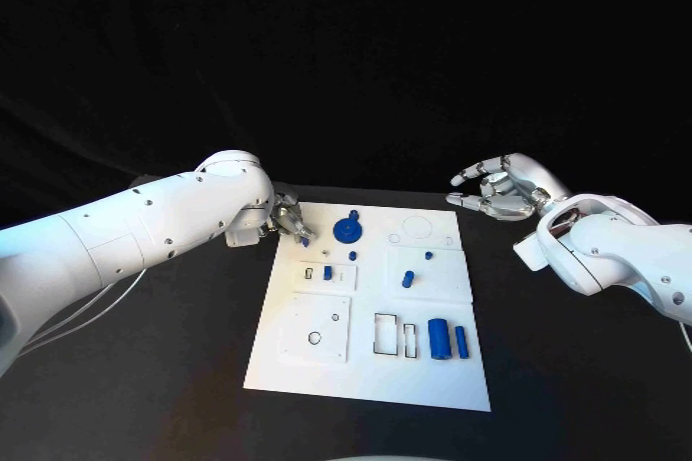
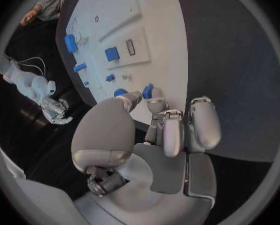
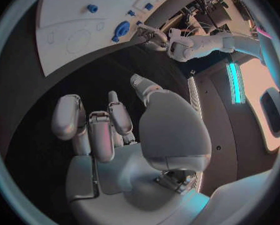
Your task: Assemble the parts on the task board
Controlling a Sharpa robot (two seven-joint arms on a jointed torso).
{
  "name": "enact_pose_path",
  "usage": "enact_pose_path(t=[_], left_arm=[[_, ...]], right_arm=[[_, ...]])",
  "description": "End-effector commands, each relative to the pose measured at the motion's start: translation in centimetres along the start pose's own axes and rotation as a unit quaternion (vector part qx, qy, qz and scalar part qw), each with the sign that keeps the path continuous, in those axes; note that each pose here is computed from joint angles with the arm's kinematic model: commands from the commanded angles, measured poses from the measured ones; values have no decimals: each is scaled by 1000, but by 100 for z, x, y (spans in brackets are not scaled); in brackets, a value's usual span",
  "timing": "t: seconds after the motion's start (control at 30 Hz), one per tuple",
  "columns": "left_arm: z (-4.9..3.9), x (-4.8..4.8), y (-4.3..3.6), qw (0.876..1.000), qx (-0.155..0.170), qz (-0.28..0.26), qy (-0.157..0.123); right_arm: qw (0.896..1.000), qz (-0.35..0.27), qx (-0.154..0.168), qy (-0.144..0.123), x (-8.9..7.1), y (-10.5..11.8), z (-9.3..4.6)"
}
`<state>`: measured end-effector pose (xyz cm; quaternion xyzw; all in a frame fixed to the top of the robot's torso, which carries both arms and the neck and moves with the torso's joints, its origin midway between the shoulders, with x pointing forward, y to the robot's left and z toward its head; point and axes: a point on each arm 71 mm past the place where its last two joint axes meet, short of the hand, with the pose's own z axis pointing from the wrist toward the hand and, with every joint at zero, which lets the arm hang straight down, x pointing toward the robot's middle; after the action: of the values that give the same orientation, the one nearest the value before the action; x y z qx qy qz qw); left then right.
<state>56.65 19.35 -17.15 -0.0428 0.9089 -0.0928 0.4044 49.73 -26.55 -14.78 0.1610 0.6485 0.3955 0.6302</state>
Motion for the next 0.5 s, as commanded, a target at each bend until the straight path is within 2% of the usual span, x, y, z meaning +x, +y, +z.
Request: enact_pose_path(t=[0.03,0.5], left_arm=[[-3,2,-19,1000,9,-11,3],[-44,20,25,998,27,-60,11]], right_arm=[[1000,-3,-2,7,15,3,1],[1000,-3,0,7,13,-11,-1]])
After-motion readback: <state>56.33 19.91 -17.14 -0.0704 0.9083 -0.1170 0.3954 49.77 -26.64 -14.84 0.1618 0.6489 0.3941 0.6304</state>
